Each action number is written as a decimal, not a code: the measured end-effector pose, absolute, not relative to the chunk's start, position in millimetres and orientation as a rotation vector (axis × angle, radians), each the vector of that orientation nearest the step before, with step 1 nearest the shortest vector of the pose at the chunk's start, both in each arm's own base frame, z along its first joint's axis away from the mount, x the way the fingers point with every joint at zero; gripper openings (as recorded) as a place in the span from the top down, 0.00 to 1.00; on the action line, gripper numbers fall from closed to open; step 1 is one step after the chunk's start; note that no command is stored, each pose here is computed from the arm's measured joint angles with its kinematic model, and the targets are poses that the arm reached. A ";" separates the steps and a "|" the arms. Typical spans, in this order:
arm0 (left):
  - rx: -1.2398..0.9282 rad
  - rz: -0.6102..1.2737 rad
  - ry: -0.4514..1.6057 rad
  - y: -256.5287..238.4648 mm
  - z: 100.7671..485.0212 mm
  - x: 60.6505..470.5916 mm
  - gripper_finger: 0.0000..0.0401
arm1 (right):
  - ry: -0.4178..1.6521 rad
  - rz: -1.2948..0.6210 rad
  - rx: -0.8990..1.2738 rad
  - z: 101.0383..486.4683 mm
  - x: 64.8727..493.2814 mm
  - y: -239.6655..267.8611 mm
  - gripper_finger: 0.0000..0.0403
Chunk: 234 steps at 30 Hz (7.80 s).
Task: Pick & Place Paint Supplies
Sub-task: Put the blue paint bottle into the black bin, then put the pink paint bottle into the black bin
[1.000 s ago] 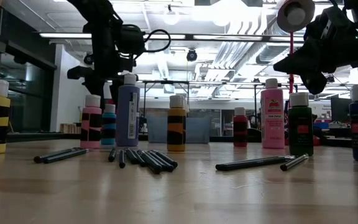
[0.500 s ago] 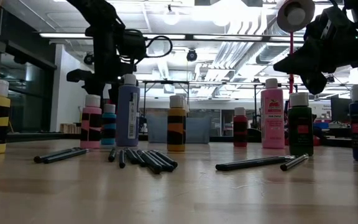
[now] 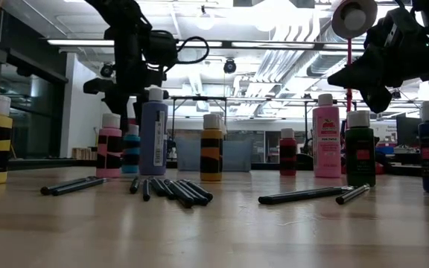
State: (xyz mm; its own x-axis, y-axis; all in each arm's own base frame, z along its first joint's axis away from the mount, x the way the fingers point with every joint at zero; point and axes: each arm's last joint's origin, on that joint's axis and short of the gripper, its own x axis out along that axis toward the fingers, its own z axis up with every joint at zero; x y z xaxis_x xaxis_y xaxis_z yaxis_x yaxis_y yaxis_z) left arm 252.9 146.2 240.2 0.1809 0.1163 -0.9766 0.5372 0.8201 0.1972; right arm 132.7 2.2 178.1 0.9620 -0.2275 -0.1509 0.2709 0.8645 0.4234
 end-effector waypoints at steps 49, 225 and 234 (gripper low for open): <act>0.417 -0.021 1.362 141.3 334.0 247.8 0.71 | 0.097 -0.261 0.457 178.1 132.7 2.2 0.99; 0.119 0.204 1.020 -1.3 220.8 213.2 0.37 | 0.094 -0.261 0.458 178.4 132.7 2.1 0.99; 0.114 0.205 0.993 -1.3 219.6 215.0 0.37 | 0.094 -0.261 0.458 178.3 132.8 2.1 0.99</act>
State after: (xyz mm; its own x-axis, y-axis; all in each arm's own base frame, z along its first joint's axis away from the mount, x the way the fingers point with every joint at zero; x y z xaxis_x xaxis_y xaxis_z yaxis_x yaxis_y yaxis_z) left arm 215.0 -1.3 219.6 0.5293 0.2231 -0.8186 -0.1191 0.9748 0.1886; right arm 132.8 2.1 178.3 0.9623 -0.2278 -0.1484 0.2701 0.8643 0.4244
